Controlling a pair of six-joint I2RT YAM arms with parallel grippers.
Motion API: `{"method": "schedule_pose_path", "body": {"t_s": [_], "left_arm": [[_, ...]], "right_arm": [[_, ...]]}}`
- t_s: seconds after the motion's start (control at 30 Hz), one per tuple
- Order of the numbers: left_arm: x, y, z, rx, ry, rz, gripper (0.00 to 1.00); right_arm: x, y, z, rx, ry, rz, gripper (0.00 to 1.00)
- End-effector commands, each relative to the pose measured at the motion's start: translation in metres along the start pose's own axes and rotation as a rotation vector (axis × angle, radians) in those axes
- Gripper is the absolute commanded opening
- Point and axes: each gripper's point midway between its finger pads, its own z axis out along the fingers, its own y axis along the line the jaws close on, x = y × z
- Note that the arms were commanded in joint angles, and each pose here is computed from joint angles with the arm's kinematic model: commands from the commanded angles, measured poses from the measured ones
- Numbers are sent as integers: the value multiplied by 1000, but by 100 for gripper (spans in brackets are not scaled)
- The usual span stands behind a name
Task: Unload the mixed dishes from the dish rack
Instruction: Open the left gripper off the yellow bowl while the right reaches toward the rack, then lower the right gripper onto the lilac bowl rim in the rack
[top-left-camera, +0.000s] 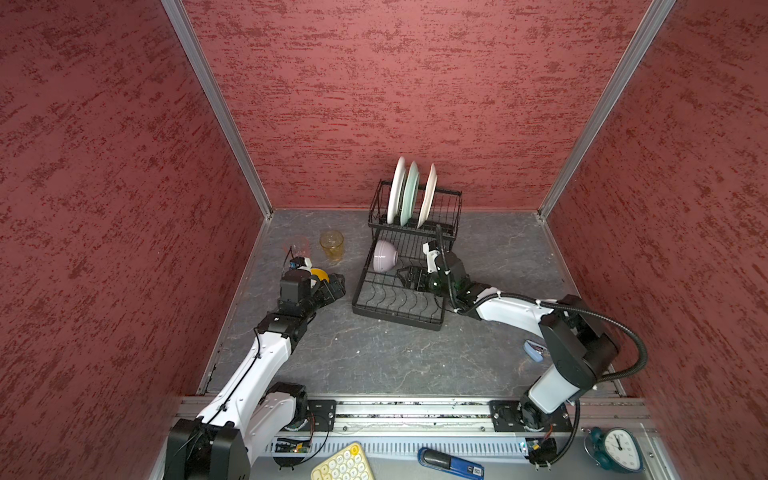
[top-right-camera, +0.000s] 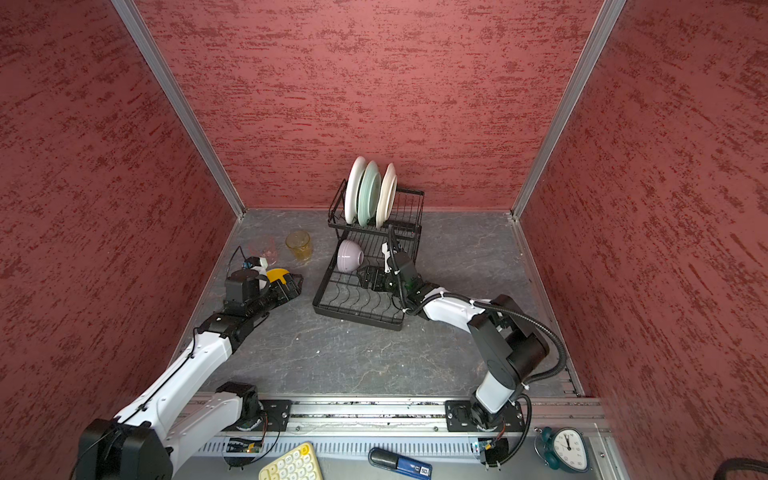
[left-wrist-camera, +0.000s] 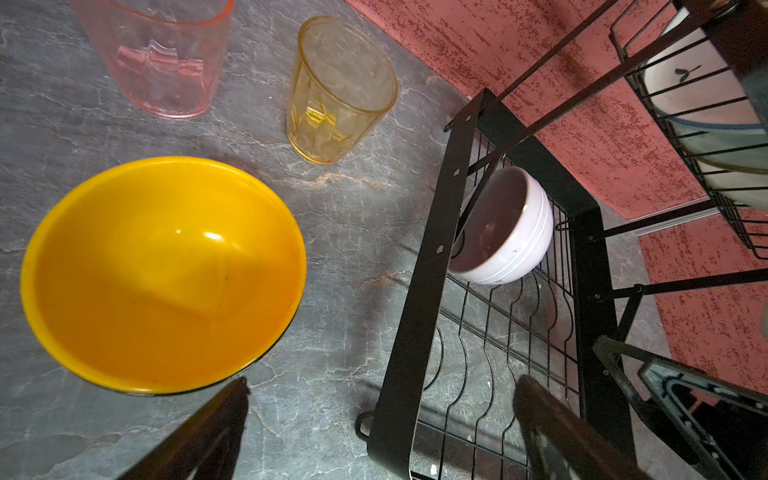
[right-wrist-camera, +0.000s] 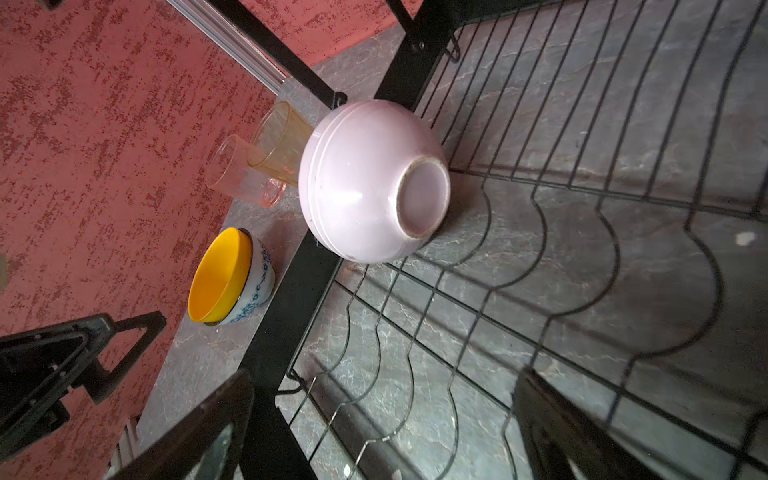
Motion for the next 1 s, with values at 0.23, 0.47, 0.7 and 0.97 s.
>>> {"method": "schedule_pose_path", "body": {"t_s": [0.23, 0.47, 0.7, 0.97], "left_arm": [[-6, -8, -17, 52, -73, 3, 100], [0, -10, -11, 66, -32, -3, 100], [2, -12, -11, 79, -25, -7, 100], [3, -11, -9, 75, -22, -3, 100]], "right_arm": [[-13, 23, 34, -51, -29, -49, 98], [-17, 19, 55, 29, -70, -111, 99], [-18, 9, 70, 168, -121, -199, 99], [-27, 2, 78, 274, -219, -252, 99]]}}
